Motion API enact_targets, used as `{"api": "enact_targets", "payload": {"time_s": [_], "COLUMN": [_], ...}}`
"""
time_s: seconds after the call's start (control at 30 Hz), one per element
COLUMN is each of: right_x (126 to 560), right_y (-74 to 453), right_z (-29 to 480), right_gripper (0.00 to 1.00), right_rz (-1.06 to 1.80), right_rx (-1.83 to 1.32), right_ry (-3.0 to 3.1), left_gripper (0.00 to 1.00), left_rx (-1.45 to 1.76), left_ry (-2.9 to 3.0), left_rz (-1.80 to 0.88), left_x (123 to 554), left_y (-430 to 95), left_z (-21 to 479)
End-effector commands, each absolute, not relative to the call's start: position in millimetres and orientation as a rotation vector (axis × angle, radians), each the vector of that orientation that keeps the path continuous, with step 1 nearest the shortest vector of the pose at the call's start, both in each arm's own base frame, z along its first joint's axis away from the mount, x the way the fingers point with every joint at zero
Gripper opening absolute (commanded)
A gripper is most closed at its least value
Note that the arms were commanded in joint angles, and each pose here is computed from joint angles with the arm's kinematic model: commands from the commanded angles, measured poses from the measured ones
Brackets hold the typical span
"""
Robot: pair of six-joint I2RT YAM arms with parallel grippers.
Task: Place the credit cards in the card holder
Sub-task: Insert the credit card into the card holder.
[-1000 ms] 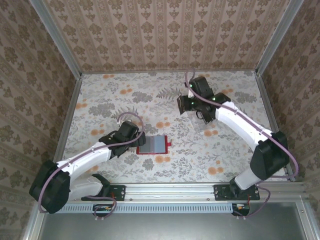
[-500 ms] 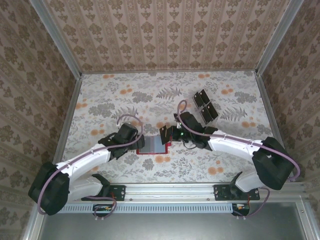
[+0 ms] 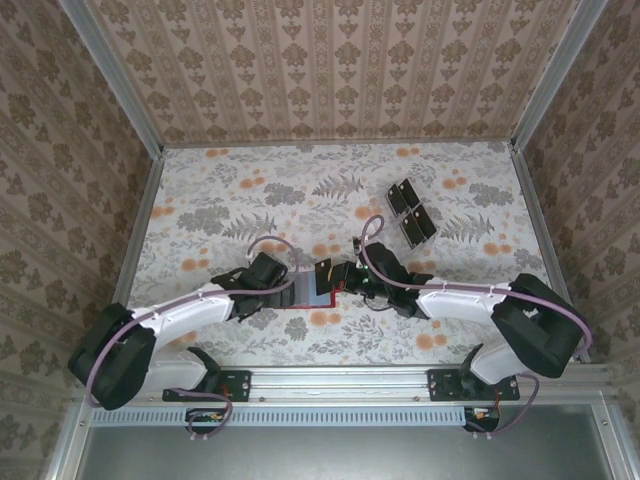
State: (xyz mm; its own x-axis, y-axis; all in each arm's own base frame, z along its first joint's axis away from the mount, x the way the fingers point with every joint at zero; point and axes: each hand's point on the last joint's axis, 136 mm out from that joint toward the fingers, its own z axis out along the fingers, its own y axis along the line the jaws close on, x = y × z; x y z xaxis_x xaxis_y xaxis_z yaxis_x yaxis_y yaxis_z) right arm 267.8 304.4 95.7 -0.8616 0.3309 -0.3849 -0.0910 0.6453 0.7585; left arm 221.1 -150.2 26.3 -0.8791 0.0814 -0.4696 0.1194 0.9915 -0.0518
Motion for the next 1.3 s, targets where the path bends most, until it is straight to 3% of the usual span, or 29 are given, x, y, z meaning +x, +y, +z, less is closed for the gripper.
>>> {"api": "enact_targets", "payload": {"time_s": [0.0, 1.27], "right_x": [268, 263], "right_y": [310, 340], "right_z": [95, 62], "right_gripper": [0.00, 0.00], "right_rz": [1.173, 1.364], "right_rx": [0.199, 0.183], "right_ry": [2.341, 2.203], "left_gripper": [1.00, 1.00], "left_rx": [0.160, 0.022], "left_ry": [2.640, 2.674], "left_rz": [-0.050, 0.040], "left_x": [225, 207], "left_y": [-148, -126], "left_z": [32, 18]}}
